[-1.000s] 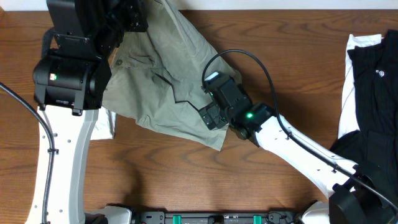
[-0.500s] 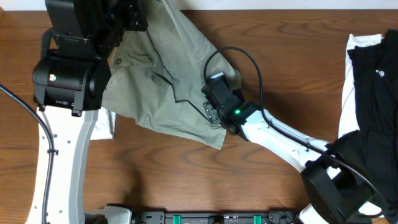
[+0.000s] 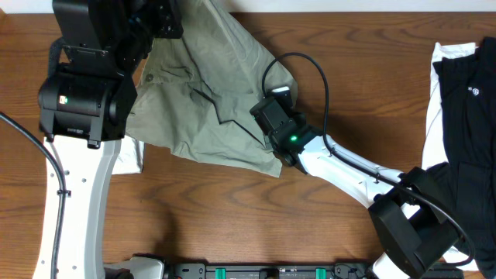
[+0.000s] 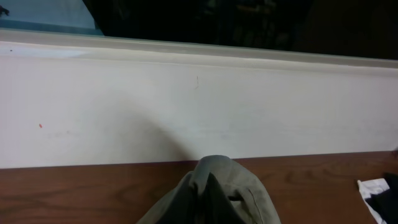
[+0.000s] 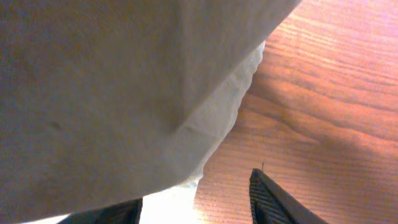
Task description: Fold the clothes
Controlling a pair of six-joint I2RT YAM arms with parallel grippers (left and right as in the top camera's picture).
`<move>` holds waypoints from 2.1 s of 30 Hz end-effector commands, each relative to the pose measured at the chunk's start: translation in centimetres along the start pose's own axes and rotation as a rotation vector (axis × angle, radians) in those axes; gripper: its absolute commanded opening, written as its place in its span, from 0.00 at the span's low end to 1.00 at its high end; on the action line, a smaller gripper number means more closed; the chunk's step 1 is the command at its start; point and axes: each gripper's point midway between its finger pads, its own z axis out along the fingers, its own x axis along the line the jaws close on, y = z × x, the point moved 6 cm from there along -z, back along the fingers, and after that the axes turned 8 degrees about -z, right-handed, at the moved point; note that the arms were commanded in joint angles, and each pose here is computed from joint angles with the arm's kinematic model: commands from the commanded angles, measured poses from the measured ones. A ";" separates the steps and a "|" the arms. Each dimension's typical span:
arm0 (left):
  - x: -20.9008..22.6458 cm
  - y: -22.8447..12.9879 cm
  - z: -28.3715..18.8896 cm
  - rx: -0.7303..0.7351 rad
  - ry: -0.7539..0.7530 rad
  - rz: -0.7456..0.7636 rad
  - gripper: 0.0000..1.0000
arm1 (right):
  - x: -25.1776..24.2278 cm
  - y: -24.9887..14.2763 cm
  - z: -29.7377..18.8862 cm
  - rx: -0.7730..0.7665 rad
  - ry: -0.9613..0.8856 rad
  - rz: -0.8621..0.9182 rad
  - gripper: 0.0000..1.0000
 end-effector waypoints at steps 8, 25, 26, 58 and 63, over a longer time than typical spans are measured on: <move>-0.6 1.4 -1.8 -0.057 -0.021 -0.010 0.06 | -0.4 0.1 0.5 -0.014 -0.028 0.032 0.01; 0.9 -0.2 -1.8 0.038 0.038 -0.021 0.06 | -21.6 7.8 -16.8 -0.224 -0.338 0.191 0.01; 0.9 -0.3 -1.9 0.046 0.041 -0.022 0.06 | -23.3 8.0 -18.8 -0.258 -0.333 0.213 0.01; 3.6 -5.7 5.1 0.254 0.122 -0.057 0.06 | -26.7 9.5 -12.8 -0.025 -0.168 0.158 0.01; 4.5 -4.3 12.2 0.137 0.033 -0.064 0.06 | -29.6 11.6 -8.8 -0.068 -0.324 0.194 0.01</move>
